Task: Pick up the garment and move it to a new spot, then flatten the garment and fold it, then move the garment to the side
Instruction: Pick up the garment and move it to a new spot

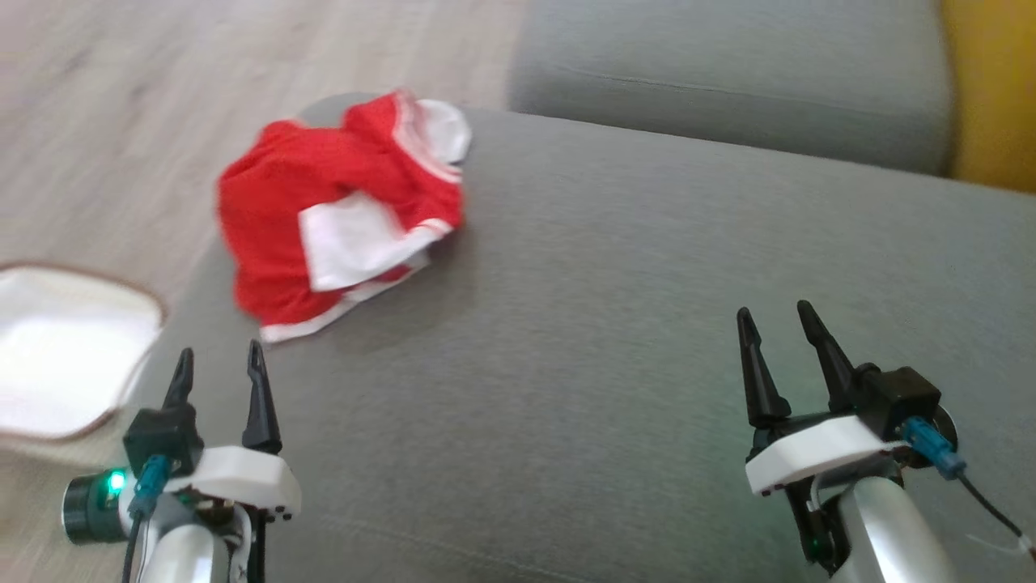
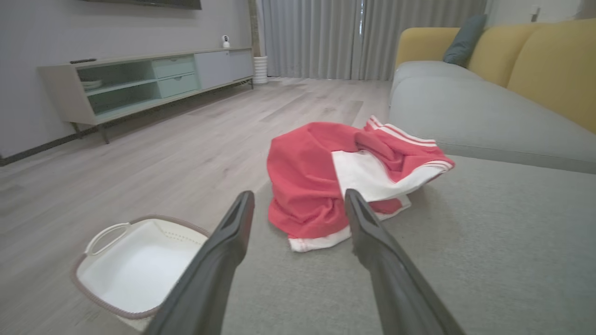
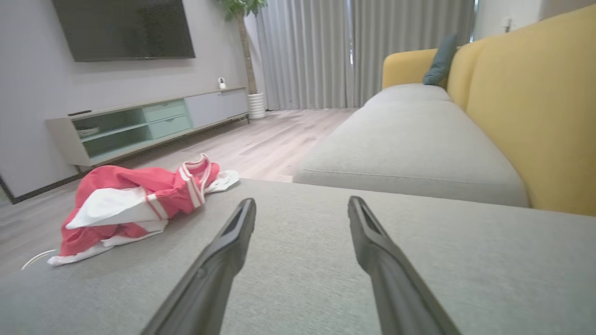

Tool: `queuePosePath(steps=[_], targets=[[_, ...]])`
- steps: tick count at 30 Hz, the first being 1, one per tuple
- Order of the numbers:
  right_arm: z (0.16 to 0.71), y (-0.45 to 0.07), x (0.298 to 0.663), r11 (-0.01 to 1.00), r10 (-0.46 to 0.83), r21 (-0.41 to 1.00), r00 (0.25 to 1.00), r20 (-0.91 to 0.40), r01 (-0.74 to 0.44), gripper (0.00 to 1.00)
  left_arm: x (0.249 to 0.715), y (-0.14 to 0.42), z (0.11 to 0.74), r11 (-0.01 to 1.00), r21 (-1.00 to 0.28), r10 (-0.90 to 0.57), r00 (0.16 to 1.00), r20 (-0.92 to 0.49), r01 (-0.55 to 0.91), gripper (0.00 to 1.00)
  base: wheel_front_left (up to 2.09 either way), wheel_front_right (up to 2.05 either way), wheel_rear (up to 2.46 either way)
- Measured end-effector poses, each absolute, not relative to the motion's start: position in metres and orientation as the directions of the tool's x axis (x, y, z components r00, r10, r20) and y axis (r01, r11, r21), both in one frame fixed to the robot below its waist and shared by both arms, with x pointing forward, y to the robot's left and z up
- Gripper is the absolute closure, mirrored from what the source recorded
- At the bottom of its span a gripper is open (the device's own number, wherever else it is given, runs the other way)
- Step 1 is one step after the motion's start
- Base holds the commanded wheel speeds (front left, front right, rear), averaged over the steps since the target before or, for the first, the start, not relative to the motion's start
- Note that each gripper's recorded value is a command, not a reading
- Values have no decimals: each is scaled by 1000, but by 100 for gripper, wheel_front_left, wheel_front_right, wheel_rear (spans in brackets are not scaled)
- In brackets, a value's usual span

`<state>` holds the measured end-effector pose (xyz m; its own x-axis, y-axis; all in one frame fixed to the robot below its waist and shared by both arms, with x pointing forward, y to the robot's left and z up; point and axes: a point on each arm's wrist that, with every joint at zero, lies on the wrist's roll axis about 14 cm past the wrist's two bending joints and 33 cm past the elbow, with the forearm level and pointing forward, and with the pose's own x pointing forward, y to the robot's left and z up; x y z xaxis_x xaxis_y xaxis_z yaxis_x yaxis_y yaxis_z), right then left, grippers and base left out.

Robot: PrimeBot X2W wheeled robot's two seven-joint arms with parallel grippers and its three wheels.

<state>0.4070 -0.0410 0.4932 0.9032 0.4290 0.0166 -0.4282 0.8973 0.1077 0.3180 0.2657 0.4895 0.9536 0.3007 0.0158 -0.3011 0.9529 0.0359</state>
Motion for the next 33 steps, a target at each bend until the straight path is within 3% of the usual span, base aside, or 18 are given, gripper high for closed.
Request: queuePosePath(steps=[5, 12, 19, 26, 33], targets=[[493, 0, 407, 845, 526, 105, 851, 13, -524, 0, 286, 297, 489, 914, 38, 404, 914, 15, -405, 0, 0, 0, 0], [486, 77, 389, 705, 705, 106, 709, -7, -701, 0, 215, 349, 476, 798, 48, 602, 798, -21, -601, 0, 0, 0, 0], [482, 90, 393, 681, 729, 119, 684, -13, -723, 0, 203, 354, 465, 772, 47, 636, 769, -65, -634, 0, 0, 0, 0], [473, 79, 401, 703, 709, 114, 705, -27, -702, 0, 231, 354, 465, 805, -31, 589, 804, -76, -593, 0, 0, 0, 0], [475, 71, 427, 725, 683, 112, 730, 11, -680, 0, 306, 356, 482, 858, -74, 507, 861, -42, -509, 0, 0, 0, 0]])
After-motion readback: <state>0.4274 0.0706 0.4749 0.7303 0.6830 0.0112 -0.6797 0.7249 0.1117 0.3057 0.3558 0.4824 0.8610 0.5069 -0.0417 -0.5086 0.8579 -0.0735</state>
